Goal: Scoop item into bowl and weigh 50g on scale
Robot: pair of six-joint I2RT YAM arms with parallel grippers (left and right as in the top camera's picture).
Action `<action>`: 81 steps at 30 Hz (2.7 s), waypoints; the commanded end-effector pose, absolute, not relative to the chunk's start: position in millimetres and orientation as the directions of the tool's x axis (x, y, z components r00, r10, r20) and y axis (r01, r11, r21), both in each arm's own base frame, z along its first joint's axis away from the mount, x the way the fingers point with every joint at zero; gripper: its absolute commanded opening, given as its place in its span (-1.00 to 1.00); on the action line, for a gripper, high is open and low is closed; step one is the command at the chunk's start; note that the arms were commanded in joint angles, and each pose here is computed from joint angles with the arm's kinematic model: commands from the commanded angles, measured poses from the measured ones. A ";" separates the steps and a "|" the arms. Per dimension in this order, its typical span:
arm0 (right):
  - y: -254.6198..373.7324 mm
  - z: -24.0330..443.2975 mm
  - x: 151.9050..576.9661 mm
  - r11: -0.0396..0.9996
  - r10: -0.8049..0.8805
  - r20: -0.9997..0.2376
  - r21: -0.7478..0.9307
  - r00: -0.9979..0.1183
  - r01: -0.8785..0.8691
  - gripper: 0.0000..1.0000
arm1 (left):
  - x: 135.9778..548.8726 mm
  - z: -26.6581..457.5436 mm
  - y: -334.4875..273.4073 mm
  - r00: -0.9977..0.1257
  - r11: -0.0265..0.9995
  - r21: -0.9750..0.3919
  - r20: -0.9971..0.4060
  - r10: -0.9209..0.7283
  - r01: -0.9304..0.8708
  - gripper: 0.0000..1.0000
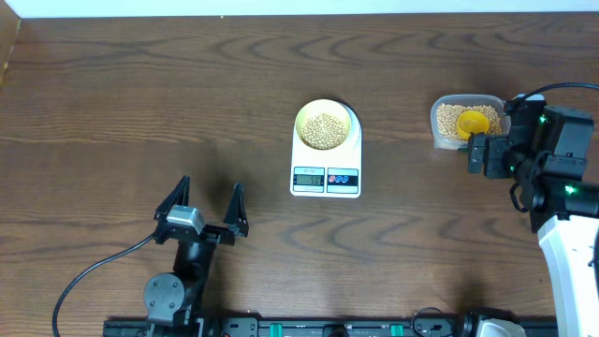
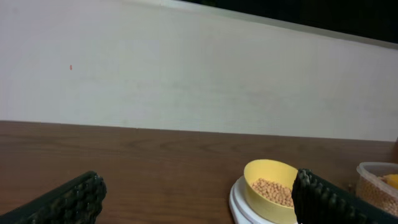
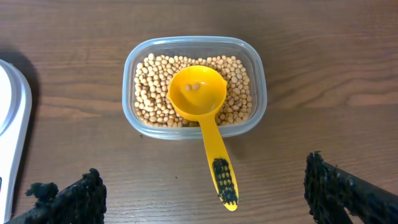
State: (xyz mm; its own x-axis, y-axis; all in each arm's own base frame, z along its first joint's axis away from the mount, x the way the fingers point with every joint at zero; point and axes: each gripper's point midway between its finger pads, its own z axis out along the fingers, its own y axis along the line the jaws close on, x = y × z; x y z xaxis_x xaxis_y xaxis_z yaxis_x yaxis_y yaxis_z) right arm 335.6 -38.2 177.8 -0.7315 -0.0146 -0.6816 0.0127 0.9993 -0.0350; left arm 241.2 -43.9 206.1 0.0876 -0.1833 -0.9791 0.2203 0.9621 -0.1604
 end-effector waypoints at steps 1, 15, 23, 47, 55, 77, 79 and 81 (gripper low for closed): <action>-40.7 189.1 337.7 0.998 -0.029 -0.701 -0.054 -0.713 0.012 0.99 | 242.3 201.3 -37.4 0.077 0.968 -0.169 -0.980 -0.186 0.185 0.95; -40.7 189.1 337.7 0.998 -0.029 -0.701 -0.054 -0.713 0.012 0.98 | 245.6 159.3 -17.7 -0.073 0.982 -0.177 -0.982 -0.173 0.058 0.95; -40.8 189.1 337.7 0.998 -0.029 -0.701 -0.054 -0.713 0.012 0.99 | 243.8 137.0 -0.7 -0.147 0.976 -0.214 -0.965 -0.217 -0.039 0.95; -40.7 189.1 337.7 0.998 -0.029 -0.701 -0.054 -0.713 0.012 0.99 | 243.8 136.9 1.5 -0.146 0.981 -0.190 -0.970 -0.195 -0.048 0.95; -40.7 189.1 337.7 0.998 -0.029 -0.701 -0.054 -0.713 0.012 0.99 | 243.8 136.9 1.5 -0.146 0.981 -0.190 -0.970 -0.195 -0.048 0.95; -40.7 189.1 337.7 0.998 -0.029 -0.701 -0.054 -0.713 0.012 0.99 | 243.9 136.3 1.5 -0.149 0.981 -0.190 -0.969 -0.195 -0.048 0.95; -40.8 189.1 337.7 0.998 -0.029 -0.701 -0.054 -0.713 0.012 0.98 | 243.9 136.3 1.5 -0.149 0.981 -0.190 -0.969 -0.195 -0.048 0.95; -40.7 189.1 337.7 0.998 -0.029 -0.701 -0.054 -0.713 0.012 0.98 | 243.9 136.3 1.5 -0.149 0.981 -0.190 -0.969 -0.195 -0.048 0.95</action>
State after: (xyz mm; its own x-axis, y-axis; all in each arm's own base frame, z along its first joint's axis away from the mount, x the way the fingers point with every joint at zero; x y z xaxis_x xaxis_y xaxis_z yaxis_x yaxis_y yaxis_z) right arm 335.6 -38.2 177.8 -0.7315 -0.0146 -0.6816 0.0127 0.9993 -0.0350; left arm 245.2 -5.2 151.1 -0.1071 -0.2002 -0.9739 -0.0035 0.9796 -0.2010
